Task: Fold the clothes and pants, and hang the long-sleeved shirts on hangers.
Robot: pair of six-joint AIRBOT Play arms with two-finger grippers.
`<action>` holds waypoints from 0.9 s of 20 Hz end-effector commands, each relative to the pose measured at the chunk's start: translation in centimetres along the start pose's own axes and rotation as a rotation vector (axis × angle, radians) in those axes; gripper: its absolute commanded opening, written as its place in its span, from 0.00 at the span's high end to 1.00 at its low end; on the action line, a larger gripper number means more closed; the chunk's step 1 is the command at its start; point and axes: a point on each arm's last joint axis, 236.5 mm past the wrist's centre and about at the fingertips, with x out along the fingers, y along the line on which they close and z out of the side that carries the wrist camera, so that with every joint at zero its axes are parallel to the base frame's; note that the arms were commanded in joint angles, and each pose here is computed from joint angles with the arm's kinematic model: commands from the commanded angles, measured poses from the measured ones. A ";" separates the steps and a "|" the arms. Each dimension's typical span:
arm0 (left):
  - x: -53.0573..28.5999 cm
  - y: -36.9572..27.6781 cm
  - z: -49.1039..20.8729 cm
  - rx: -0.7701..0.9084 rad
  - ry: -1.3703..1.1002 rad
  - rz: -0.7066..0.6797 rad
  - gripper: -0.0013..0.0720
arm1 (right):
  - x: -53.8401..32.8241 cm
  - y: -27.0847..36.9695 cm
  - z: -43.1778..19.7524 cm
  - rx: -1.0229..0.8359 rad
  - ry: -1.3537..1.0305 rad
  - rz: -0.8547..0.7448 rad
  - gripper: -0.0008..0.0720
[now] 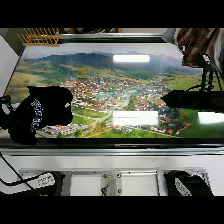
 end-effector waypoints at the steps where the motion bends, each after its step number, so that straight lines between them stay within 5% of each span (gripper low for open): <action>1: -4.5 -3.2 2.2 -0.003 -0.127 -0.075 0.97 | 0.0 0.0 0.0 0.000 0.001 0.001 0.97; 6: -17.0 -18.5 1.5 0.216 -0.360 -0.391 0.97 | 0.0 0.6 0.1 0.013 -0.003 0.024 0.97; 9: -22.5 -27.3 -3.4 0.452 -0.426 -0.547 0.97 | -0.1 2.2 0.8 0.009 -0.035 0.094 0.97; 12: -26.4 -36.4 -12.3 0.695 -0.407 -0.735 0.97 | -1.2 -1.2 3.4 -0.050 -0.131 -0.046 0.97; 16: -26.6 -42.4 -19.9 0.930 -0.309 -0.767 0.97 | -2.4 -4.6 4.0 -0.010 -0.158 -0.144 0.97; 17: -26.5 -42.9 -19.9 0.948 -0.286 -0.748 0.59 | -2.5 -4.8 4.1 -0.006 -0.160 -0.148 0.97; 18: -26.5 -42.9 -19.1 0.931 -0.264 -0.732 0.07 | -2.5 -4.8 4.1 -0.006 -0.160 -0.148 0.97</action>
